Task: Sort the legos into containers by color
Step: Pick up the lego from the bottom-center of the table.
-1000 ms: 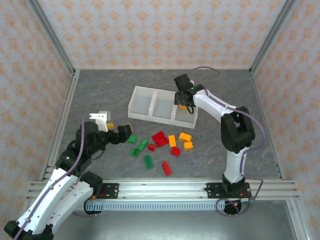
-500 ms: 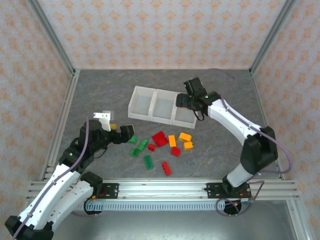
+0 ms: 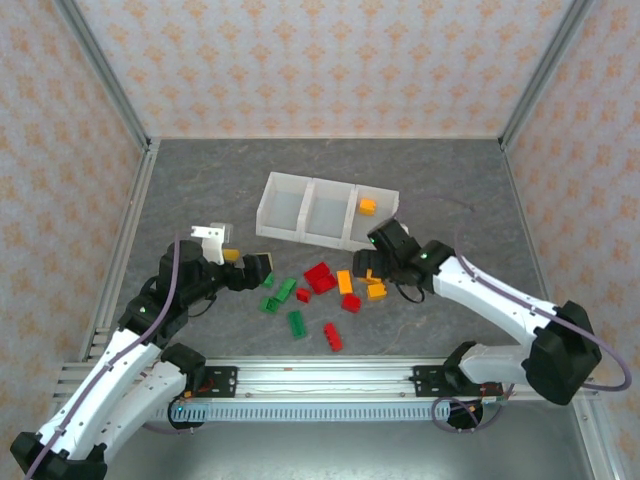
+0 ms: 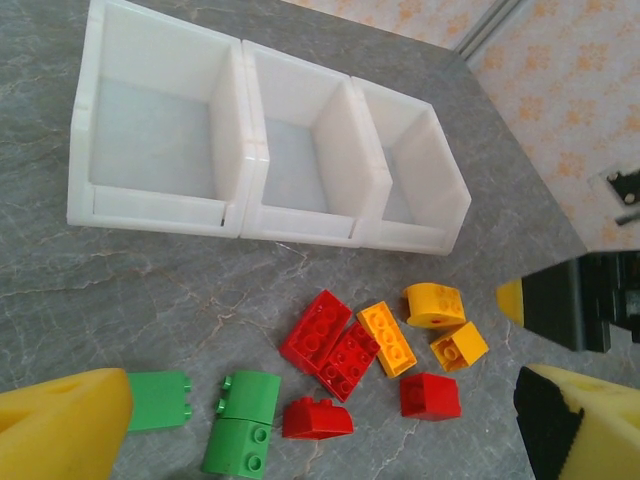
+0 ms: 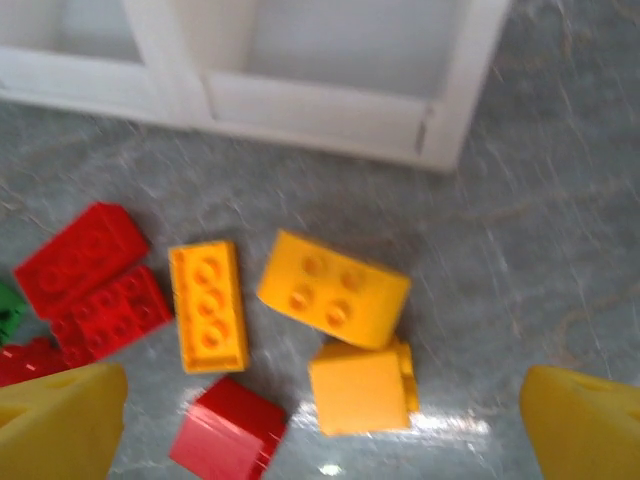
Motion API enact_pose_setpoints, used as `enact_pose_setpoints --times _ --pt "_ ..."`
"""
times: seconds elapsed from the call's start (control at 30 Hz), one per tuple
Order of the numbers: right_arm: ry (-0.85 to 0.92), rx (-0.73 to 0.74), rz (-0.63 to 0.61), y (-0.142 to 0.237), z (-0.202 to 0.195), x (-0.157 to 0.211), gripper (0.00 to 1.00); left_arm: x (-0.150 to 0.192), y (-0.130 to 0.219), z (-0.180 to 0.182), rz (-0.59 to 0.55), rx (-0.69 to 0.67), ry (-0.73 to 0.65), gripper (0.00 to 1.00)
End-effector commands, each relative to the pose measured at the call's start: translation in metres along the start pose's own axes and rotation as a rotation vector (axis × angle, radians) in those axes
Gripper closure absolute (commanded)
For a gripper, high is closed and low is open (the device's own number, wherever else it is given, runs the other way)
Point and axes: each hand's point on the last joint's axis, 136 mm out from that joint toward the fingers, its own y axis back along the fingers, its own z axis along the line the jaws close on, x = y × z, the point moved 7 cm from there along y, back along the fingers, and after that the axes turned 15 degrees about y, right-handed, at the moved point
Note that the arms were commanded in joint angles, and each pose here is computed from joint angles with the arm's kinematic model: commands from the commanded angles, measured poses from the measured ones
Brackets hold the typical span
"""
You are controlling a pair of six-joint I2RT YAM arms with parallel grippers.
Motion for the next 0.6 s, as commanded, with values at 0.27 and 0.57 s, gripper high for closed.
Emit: enact_pose_setpoints --times 0.27,0.57 --pt "0.068 0.036 0.145 -0.022 -0.007 0.031 0.09 0.000 -0.005 0.001 -0.003 -0.005 -0.007 0.01" --pt "0.150 0.012 0.157 -0.035 -0.002 0.030 0.21 0.003 -0.012 0.004 0.027 -0.026 0.000 0.01"
